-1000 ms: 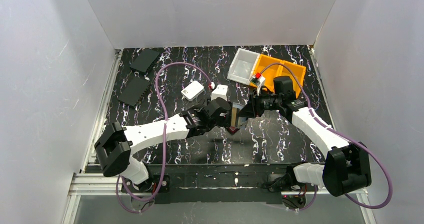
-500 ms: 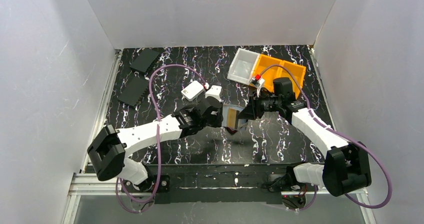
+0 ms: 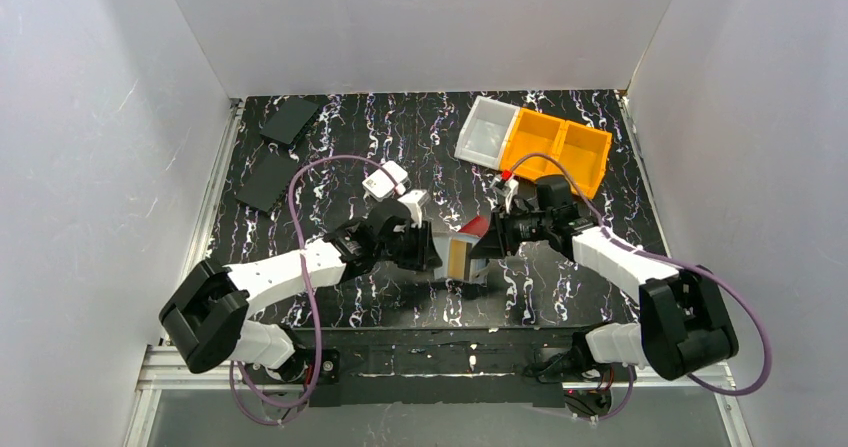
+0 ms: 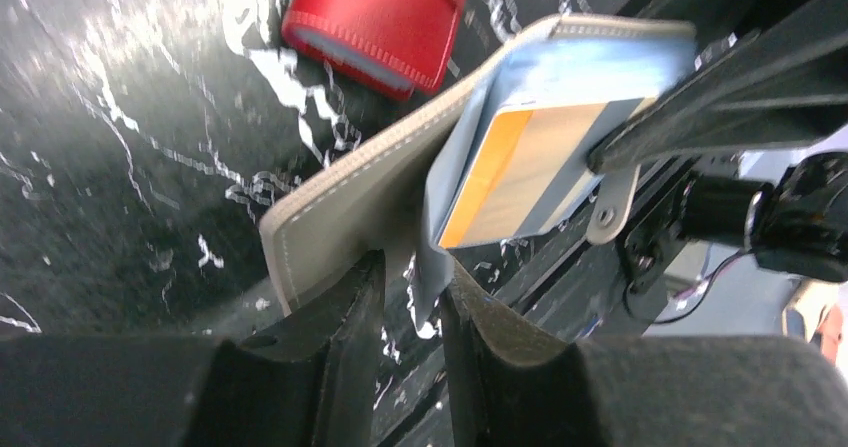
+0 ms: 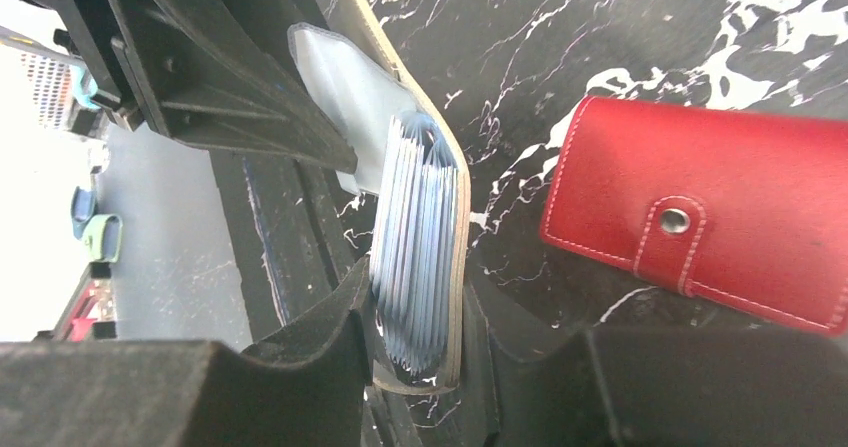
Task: Take the credit cards out of the card holder
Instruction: Open the card holder, then place the card holder at the center of the board.
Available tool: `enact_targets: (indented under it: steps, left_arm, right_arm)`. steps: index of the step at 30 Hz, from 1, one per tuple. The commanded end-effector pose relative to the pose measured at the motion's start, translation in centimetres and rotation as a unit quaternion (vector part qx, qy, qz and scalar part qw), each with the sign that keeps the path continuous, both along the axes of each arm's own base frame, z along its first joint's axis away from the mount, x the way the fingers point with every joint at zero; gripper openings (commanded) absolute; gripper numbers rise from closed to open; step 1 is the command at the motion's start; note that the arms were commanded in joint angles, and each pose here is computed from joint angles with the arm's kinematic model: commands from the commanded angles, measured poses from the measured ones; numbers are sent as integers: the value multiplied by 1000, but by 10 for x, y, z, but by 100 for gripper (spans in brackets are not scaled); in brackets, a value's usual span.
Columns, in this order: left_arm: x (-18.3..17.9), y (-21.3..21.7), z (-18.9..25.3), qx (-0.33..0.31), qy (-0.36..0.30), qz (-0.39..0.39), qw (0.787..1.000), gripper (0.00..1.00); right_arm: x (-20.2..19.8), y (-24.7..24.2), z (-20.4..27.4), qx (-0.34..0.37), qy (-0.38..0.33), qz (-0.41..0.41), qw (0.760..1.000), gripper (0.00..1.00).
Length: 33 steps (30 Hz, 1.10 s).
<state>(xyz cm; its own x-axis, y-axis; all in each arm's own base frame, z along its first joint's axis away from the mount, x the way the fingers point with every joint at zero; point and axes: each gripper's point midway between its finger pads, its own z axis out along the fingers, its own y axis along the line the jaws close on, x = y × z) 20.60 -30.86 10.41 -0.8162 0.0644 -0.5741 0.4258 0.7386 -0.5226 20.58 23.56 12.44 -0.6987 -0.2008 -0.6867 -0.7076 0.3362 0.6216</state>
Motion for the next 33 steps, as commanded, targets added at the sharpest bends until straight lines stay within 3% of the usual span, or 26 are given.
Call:
enact_targets:
  steps: [1, 8, 12, 14, 18, 20, 25, 33]
  left_arm:
    - [-21, 7, -12, -14, 36, -9, 999, 25]
    - [-16, 46, -25, 36, 18, 70, 997, 39]
    - [-17, 60, 0, 43, -4, 81, 996, 41]
    - [-26, 54, 33, 2, -19, 50, 999, 42]
    - [-45, 27, 93, -133, -45, -16, 990, 58]
    - [-52, 10, 103, -187, -19, -35, 981, 60]
    - [-46, -20, 77, -184, 36, -49, 981, 56]
    - [-32, -38, 41, -159, 60, -36, 985, 48]
  right_arm:
    - [-4, 20, 8, 38, -6, 39, 998, 1]
    - [-4, 31, -24, 0, 28, 44, 999, 2]
    - [-2, 35, -38, -22, 43, 45, 998, 4]
    - [-2, 36, -41, -27, 45, 47, 998, 4]
    - [-3, 39, -40, -29, 42, 51, 997, 5]
    - [-2, 39, -40, -33, 40, 48, 997, 5]
    - [-3, 37, -45, -37, 43, 51, 997, 6]
    - [-3, 36, -43, -38, 32, 51, 997, 6]
